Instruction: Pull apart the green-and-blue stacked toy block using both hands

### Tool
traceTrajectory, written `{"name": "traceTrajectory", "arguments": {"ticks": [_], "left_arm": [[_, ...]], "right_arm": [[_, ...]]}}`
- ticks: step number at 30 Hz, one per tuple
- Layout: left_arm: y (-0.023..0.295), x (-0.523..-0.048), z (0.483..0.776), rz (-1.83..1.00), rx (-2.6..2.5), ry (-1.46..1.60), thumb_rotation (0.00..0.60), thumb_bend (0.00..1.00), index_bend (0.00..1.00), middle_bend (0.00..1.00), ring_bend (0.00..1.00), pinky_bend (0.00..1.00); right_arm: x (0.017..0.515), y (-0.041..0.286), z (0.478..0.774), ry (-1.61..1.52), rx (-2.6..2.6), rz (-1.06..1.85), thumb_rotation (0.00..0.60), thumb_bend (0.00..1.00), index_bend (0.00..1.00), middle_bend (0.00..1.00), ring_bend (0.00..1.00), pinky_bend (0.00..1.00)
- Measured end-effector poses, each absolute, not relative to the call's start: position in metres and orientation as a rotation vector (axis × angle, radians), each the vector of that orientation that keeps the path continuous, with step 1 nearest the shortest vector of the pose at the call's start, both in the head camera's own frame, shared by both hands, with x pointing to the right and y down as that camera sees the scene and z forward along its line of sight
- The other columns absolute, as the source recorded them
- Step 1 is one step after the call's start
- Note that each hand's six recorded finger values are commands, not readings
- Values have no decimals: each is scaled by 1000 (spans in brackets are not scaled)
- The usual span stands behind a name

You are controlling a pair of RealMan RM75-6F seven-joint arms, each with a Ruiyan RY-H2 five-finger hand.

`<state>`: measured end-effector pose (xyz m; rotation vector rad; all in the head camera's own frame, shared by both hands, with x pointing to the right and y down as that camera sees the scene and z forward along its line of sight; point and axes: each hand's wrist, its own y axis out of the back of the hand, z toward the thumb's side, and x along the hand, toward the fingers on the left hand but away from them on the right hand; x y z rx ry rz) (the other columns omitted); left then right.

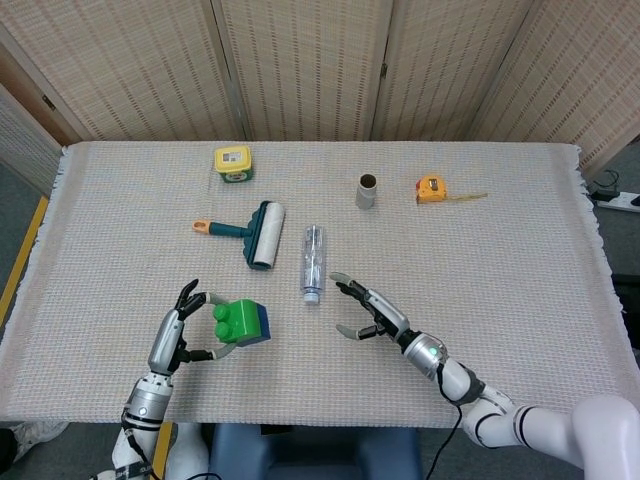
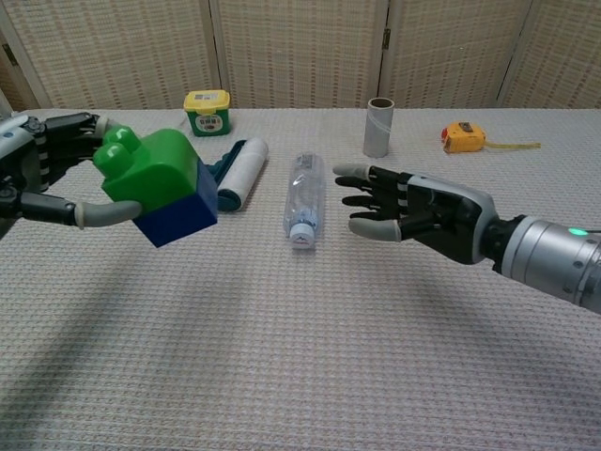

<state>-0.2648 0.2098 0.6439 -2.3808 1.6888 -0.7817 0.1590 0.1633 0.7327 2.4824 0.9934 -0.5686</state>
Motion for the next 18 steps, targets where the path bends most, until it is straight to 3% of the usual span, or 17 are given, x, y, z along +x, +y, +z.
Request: {"name": "traceTrajectory", "arguments": {"ticks": [18], "left_arm": [[196,-242,656,-791,-2383,1626,600,418,488,780,324,0]], "right_arm": [[117,167,715,892,2507,-445,600,390,0,0,0,0]]}}
